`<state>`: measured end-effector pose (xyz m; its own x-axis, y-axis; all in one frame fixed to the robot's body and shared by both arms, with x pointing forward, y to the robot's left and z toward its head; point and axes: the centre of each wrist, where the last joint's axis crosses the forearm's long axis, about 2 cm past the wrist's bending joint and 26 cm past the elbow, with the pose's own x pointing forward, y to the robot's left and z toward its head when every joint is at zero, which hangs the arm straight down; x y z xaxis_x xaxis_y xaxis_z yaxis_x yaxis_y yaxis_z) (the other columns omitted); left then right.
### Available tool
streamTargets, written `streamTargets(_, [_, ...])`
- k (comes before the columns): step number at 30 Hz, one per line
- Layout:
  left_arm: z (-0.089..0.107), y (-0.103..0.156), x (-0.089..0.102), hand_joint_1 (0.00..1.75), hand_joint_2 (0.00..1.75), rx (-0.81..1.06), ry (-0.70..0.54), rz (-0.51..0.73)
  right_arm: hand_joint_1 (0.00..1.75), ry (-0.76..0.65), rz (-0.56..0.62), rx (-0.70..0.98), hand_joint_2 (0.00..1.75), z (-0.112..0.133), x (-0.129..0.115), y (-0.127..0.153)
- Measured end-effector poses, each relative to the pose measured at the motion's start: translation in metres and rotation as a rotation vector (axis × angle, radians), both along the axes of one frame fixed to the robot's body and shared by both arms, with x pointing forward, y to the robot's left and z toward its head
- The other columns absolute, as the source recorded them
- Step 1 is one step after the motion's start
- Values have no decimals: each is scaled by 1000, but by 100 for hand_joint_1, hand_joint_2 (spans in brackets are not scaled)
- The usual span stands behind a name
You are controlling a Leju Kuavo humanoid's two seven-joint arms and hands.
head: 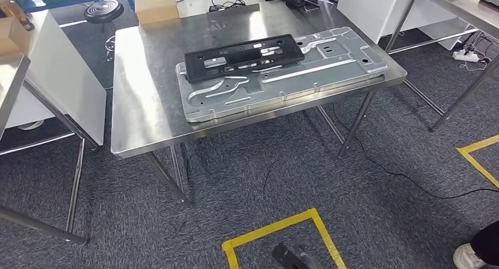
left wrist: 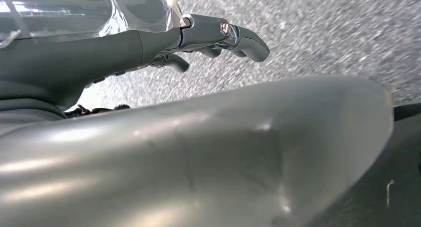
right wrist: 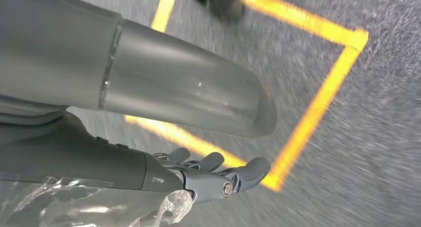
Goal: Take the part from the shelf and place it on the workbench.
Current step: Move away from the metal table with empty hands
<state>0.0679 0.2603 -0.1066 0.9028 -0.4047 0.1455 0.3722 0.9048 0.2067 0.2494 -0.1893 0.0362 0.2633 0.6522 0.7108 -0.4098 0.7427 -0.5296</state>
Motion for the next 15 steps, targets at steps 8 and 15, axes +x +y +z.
streamTargets(8, [0,5,4,0,0,2,-2,74,0,123,-491,372,0,-45,-47,-75])
streamTargets(15, [0,5,1,0,0,-2,10,109,0,236,-790,400,0,-94,-99,-139])
